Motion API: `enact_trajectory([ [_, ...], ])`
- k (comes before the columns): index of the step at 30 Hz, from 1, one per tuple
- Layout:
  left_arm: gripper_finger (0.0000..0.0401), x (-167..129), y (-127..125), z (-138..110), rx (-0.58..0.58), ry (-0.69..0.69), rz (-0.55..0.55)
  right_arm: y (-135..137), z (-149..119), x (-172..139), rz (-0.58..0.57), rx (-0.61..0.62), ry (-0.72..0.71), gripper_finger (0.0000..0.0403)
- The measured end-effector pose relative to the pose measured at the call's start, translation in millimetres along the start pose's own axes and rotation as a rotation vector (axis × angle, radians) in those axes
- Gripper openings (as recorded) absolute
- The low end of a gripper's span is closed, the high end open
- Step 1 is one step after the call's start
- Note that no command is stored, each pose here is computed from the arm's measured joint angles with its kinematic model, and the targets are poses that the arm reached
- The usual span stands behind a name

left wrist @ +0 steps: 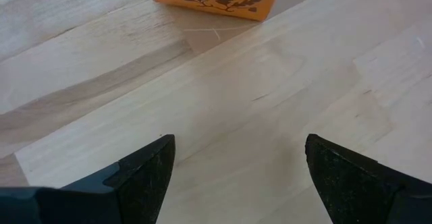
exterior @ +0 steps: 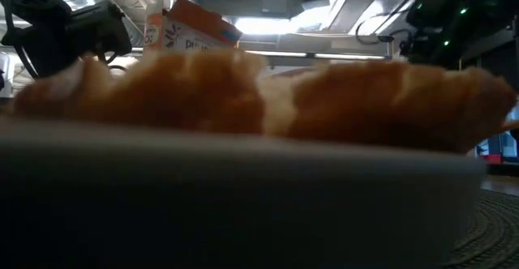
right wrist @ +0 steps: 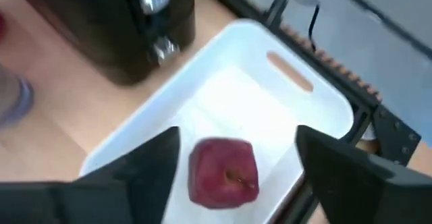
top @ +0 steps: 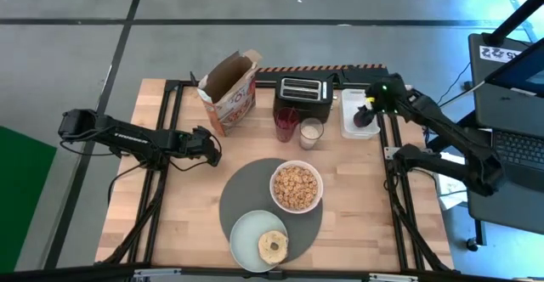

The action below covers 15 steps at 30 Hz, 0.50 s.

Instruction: Arrange a breakfast setting

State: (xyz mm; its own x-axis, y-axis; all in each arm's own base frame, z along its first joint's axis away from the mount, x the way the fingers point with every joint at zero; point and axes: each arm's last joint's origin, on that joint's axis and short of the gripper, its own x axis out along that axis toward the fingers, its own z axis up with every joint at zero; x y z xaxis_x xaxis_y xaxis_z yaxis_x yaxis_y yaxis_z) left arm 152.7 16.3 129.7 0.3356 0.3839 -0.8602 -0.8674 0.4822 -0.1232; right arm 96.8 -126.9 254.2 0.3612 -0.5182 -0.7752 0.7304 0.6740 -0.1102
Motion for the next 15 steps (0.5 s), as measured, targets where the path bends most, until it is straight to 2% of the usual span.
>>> enact_trajectory([
  [5, 0.0322, 0.0, 0.0, 0.0, 0.000, 0.000, 0.000, -1.9, 10.1, 27.2, 0.058, -0.081, 0.203, 0.0374],
  [7, 0.0322, 0.0, 0.0, 0.0, 0.000, 0.000, 0.000, -2.0, 12.8, 36.8, 0.077, -0.108, 0.288, 0.0393],
  [15, 0.0322, -0.1, 0.0, 0.0, 0.000, 0.000, 0.000, -1.9, 16.5, 72.0, 0.124, -0.167, 0.464, 0.0376],
])
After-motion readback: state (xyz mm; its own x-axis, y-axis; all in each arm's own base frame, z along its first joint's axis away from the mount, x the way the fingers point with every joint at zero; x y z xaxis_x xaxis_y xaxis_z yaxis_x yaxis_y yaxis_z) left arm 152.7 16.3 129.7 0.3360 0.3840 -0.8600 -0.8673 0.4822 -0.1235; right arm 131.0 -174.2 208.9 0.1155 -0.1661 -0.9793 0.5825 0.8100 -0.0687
